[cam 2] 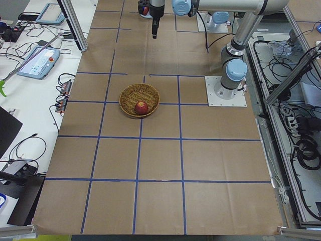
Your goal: Transfer apple from basket to plate
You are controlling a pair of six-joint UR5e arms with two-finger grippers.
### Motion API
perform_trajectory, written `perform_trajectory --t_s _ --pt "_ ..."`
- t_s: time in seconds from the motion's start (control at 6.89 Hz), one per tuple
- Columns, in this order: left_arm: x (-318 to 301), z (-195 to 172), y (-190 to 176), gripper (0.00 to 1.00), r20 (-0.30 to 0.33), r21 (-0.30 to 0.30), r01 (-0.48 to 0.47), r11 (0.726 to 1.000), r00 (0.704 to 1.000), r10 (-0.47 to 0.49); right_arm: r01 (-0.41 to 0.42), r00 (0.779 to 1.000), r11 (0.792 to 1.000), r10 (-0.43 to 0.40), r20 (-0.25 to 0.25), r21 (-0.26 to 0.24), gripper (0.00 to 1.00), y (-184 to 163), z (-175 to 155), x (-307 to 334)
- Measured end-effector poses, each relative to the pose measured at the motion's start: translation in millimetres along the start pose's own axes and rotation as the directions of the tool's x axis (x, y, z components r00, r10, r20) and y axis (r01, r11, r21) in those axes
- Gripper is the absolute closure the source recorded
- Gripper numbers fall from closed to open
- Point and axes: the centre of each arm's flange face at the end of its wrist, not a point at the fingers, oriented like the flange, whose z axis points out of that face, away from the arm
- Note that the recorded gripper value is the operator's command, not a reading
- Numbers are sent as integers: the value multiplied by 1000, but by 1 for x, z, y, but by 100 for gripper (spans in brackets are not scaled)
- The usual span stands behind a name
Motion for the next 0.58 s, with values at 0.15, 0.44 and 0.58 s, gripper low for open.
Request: perform_trajectory --t_s 0.15,0.44,0.58 --pt "0 0 0 1 1 0 0 1000 1000 0 -2 1000 1000 2 2 0 0 1 0 0" --pt "0 0 0 1 0 0 2 1000 1000 -2 -3 1000 1000 3 3 -1 0 2 0 -1" --pt "0 0 0 1 0 0 2 1000 1000 -2 -3 1000 1000 3 3 -3 0 3 1 -1"
